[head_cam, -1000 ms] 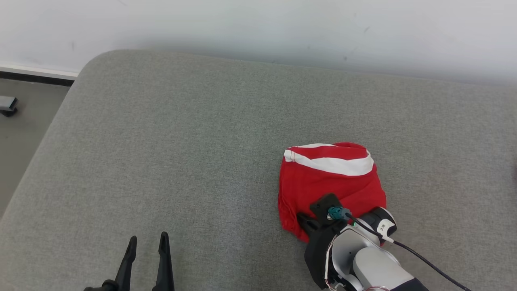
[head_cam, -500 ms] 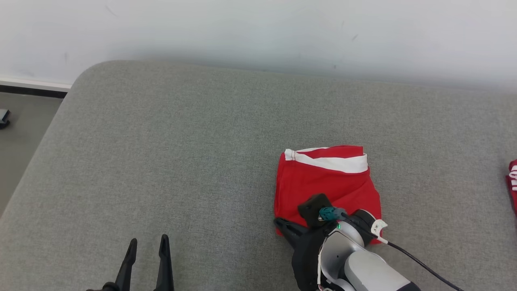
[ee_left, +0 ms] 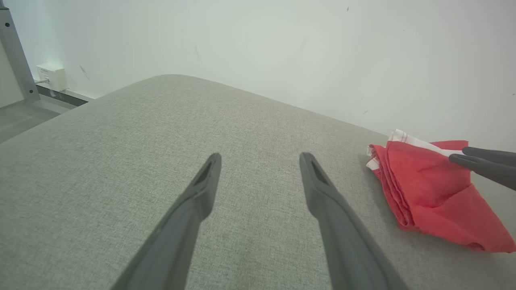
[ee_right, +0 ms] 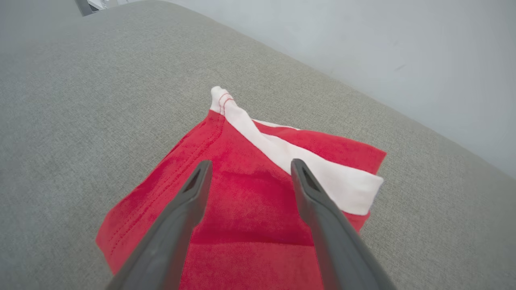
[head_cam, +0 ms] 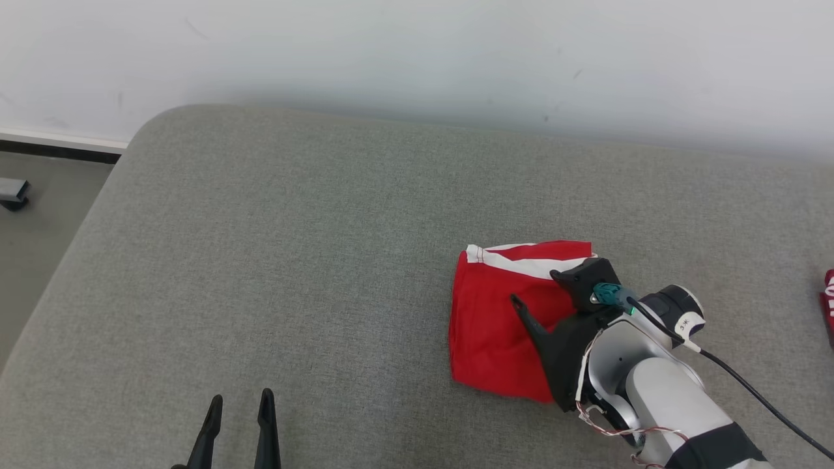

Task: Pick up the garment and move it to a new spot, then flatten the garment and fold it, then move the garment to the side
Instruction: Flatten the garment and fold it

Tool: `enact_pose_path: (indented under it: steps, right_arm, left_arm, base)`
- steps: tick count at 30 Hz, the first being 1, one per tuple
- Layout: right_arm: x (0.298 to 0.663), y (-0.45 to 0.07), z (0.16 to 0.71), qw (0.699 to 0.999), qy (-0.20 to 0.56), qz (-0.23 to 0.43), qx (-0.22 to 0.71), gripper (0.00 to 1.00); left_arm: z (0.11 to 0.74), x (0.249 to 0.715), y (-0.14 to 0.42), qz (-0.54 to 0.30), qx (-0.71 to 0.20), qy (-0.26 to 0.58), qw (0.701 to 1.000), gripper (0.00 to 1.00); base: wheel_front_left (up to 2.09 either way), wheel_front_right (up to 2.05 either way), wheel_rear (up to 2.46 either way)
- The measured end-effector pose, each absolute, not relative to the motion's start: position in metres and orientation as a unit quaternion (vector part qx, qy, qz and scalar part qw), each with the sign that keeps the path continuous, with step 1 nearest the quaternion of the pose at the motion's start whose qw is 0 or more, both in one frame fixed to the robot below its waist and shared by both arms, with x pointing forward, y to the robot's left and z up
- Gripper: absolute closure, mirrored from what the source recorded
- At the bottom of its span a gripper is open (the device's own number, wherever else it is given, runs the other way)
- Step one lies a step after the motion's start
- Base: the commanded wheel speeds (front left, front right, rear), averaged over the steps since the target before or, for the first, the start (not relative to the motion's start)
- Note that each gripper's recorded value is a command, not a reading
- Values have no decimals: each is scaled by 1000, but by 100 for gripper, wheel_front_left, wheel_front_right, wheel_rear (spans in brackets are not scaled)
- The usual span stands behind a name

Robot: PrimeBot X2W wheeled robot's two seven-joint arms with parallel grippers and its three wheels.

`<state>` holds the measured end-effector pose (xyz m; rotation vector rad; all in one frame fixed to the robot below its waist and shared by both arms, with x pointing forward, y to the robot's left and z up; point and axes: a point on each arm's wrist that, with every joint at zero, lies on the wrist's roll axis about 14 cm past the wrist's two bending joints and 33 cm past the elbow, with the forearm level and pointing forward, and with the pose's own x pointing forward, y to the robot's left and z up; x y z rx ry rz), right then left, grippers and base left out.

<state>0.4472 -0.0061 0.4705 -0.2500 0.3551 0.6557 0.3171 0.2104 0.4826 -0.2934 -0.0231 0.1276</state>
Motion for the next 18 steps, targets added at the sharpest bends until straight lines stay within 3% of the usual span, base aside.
enact_pose_path:
  steps: [14, 15, 16, 18]
  right_arm:
    - [479, 4, 456, 911, 191, 321, -174, 2]
    - [480, 5, 454, 909, 195, 323, -177, 7]
    - [481, 7, 452, 907, 198, 325, -179, 19]
    - [482, 9, 448, 905, 202, 329, -182, 51]
  left_arm:
    - [477, 316, 217, 79, -146, -1, 986, 0]
    - [476, 316, 218, 82, -146, 0, 986, 0]
    - [475, 315, 219, 84, -146, 1, 986, 0]
    - [474, 315, 221, 87, -146, 3, 985, 0]
  base:
    - [0, 0, 0]
    - [0, 0, 0]
    - [0, 0, 0]
    - [0, 0, 0]
